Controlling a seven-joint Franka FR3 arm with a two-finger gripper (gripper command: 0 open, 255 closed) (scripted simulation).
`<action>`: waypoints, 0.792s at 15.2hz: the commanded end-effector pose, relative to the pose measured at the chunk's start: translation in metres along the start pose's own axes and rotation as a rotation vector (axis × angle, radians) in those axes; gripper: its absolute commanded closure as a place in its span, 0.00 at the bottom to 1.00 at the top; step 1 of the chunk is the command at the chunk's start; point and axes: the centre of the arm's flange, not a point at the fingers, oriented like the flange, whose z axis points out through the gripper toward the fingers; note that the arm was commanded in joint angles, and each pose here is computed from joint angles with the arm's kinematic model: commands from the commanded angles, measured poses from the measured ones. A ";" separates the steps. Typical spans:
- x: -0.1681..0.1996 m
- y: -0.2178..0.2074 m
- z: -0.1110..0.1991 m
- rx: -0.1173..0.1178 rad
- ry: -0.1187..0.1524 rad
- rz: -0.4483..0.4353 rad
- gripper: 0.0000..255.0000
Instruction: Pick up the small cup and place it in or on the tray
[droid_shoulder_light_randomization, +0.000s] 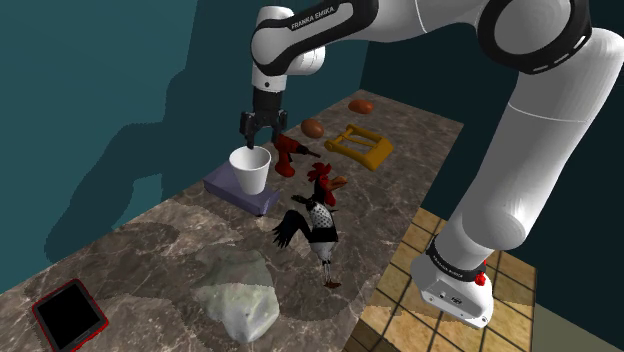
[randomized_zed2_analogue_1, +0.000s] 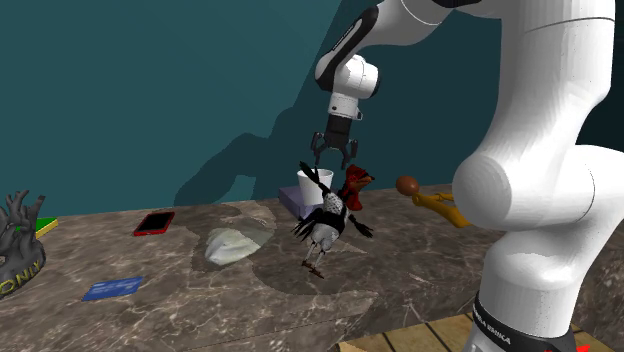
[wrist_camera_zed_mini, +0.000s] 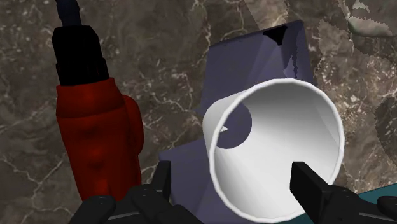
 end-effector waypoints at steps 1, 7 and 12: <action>0.000 0.000 0.000 0.000 0.000 0.000 0.00; 0.000 0.000 -0.050 0.000 0.000 0.000 0.00; 0.000 0.000 -0.050 0.000 0.000 0.000 0.00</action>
